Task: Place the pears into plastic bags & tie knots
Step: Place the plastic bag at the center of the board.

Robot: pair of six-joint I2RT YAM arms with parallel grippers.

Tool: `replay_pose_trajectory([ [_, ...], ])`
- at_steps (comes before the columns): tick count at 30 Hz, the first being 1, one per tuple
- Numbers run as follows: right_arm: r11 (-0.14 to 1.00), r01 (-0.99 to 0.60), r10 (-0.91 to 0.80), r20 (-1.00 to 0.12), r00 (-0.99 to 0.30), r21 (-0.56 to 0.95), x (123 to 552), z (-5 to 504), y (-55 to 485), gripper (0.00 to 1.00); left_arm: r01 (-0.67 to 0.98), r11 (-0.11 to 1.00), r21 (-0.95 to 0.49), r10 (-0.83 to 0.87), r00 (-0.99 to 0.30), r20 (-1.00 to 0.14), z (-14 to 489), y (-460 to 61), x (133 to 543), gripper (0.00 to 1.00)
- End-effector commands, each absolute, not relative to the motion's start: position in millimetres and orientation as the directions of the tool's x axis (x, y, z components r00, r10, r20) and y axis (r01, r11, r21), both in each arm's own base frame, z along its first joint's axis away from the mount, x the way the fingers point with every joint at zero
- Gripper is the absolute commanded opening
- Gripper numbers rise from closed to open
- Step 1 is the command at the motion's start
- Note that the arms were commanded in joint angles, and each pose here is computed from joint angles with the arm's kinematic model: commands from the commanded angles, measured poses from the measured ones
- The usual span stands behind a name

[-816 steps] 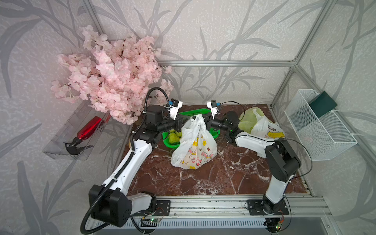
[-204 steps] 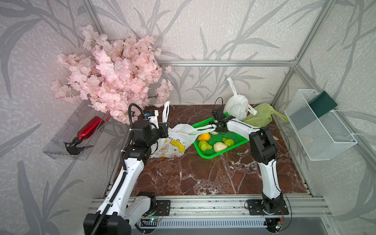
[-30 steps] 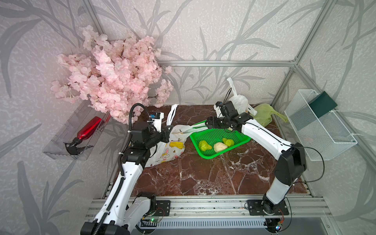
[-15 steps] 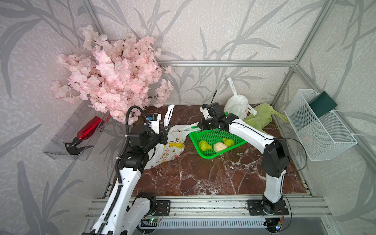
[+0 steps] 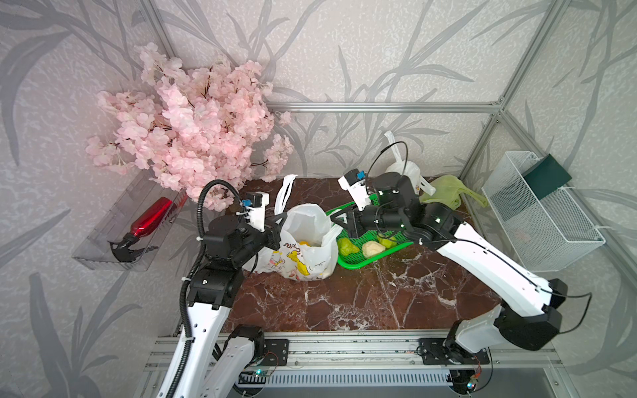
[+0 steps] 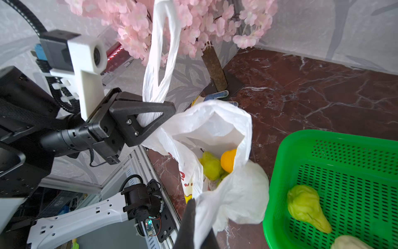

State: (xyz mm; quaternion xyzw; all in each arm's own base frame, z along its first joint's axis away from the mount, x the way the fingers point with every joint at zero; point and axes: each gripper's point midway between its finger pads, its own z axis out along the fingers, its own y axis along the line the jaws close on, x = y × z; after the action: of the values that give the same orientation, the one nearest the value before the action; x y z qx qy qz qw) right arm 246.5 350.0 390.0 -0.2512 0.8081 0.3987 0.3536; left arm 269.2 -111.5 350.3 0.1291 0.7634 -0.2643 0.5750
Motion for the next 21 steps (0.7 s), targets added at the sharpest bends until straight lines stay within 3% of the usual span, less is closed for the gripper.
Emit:
replay_pose_trajectory([
  [1, 0.612, -0.617, -0.075, -0.741, -0.668, 0.494, 264.7, 379.2, 323.3, 0.03, 0.597, 0.724, -0.345, -0.158, -0.344, -0.926, 353.8, -135.9, 267.3, 0.0],
  [7, 0.723, -0.483, -0.007, -0.694, -0.72, 0.494, 335.9, 331.5, 284.8, 0.05, 0.688, 0.632, -0.357, -0.159, -0.336, -0.928, 329.0, -156.6, 293.1, 0.0],
  [12, 0.762, -0.512, -0.091, -0.718, -0.69, 0.397, 342.2, 325.3, 276.6, 0.19, 0.705, 0.598, -0.381, -0.184, -0.342, -0.922, 324.1, -163.8, 315.4, 0.0],
  [14, 0.76, -0.52, -0.098, -0.722, -0.685, 0.391, 337.6, 325.3, 273.7, 0.33, 0.659, 0.625, -0.42, -0.209, -0.377, -0.902, 318.2, -159.6, 326.8, 0.0],
  [16, 0.769, -0.515, -0.092, -0.733, -0.674, 0.378, 331.9, 321.8, 265.2, 0.54, 0.584, 0.676, -0.449, -0.225, -0.417, -0.881, 307.4, -150.5, 336.3, 0.0],
  [21, 0.761, -0.517, -0.042, -0.765, -0.642, 0.392, 310.9, 319.8, 238.6, 0.83, 0.41, 0.793, -0.451, -0.242, -0.467, -0.85, 283.4, -118.3, 348.7, 0.0],
])
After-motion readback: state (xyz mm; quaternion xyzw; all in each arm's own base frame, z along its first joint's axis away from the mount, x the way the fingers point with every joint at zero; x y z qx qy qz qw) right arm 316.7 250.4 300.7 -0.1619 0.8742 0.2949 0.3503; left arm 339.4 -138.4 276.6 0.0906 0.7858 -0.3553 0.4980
